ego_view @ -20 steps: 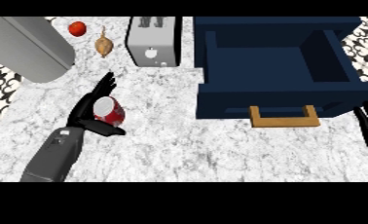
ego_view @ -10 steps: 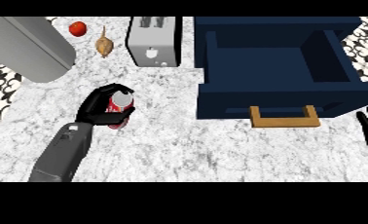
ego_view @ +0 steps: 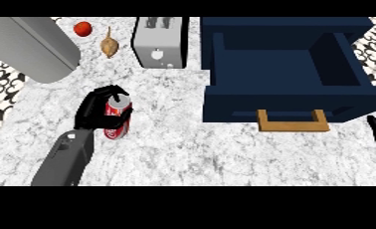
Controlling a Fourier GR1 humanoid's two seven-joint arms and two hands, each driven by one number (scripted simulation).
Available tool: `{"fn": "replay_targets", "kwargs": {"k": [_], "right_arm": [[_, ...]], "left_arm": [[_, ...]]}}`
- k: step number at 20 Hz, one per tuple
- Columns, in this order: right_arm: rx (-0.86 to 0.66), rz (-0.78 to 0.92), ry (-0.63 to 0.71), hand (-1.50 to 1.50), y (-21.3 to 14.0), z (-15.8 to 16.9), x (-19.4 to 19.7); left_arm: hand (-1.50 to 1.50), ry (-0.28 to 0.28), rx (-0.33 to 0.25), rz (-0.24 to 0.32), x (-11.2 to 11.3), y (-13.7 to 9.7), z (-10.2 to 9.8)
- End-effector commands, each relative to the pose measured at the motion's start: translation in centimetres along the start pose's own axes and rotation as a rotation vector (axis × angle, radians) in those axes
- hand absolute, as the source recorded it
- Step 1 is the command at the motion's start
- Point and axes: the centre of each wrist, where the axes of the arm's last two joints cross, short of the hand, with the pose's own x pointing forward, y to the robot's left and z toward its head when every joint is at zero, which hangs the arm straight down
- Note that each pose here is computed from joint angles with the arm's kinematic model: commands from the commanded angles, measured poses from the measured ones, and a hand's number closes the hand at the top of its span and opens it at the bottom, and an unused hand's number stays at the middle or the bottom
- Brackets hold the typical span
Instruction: Pick up the can, place it into the drawer and close the drawer
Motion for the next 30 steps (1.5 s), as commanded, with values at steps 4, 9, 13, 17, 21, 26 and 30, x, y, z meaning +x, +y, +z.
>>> {"fn": "replay_targets", "kwargs": {"k": [4,9,13,17,21,26,30], "right_arm": [[-0.029,0.003,0.005,-1.5,-0.5,1.3,0.1],[-0.016,-0.003,-0.008,-1.5,-0.7,0.1,0.3],[-0.015,0.004,-0.005,-1.5,-0.8,1.6,0.5],[-0.018,0.007,-0.017,-1.5,-1.0,-0.1,0.0],[-0.029,0.0,-0.016,-1.5,-0.3,-0.2,-0.2],[-0.004,0.003,-0.013,-1.5,-0.8,0.0,0.1],[-0.019,0.011,-0.024,-1.5,-0.4,-0.7,0.8]], "left_arm": [[1.5,-0.068,0.289,0.011,1.6,0.2,1.0],[1.5,-0.089,0.219,0.006,5.8,-4.3,-1.2],[1.5,-0.094,0.175,-0.005,7.9,-6.5,-1.2],[1.5,-0.157,0.143,-0.048,12.9,-8.8,-2.0],[1.5,-0.167,0.107,-0.059,14.5,-11.4,-2.7],[1.5,-0.147,0.053,-0.071,20.1,-15.6,-5.6],[1.5,-0.198,0.047,-0.099,23.2,-19.4,-7.3]]}}
